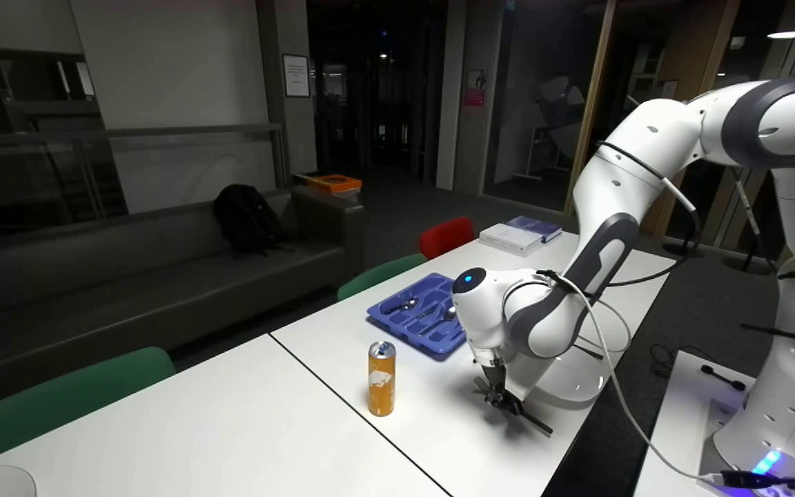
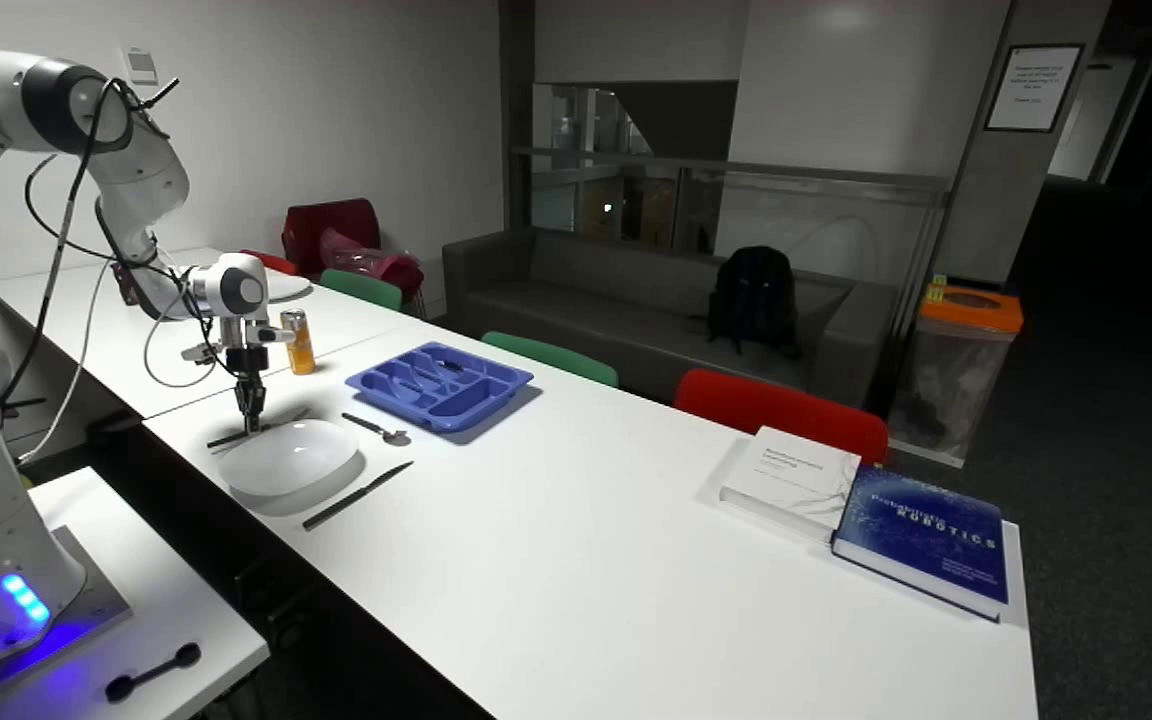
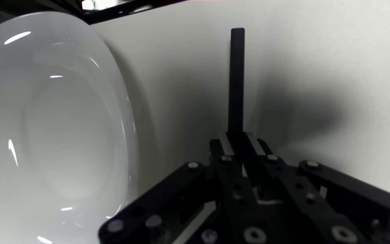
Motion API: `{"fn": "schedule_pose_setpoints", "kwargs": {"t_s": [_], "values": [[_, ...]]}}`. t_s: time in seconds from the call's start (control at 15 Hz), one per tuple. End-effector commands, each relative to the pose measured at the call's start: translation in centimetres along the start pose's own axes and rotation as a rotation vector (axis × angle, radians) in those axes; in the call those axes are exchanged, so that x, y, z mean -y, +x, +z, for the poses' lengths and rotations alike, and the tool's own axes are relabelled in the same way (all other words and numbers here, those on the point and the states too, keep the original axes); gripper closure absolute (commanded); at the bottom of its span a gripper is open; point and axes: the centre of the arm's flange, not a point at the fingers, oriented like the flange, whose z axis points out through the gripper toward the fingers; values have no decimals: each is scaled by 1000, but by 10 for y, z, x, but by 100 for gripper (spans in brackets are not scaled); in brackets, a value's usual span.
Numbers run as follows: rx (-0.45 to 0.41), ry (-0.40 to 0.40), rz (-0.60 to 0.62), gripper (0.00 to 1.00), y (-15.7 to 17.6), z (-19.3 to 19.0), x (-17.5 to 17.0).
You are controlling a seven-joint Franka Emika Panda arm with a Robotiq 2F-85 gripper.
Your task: Take out the spoon and the fork, and set it around the plate
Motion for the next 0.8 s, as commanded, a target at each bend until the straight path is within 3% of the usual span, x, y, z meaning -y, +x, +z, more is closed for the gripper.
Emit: {"fn": "schedule_pose_setpoints", "kwargs": {"t_s": [0.0, 0.6, 0.67, 0.73], "values": [[-8, 26, -23, 97, -13, 7, -11], [-30, 25, -53, 97, -15, 13, -23], [-30, 22, -57, 62, -15, 13, -24], [-31, 21, -56, 61, -15, 13, -26]]}}
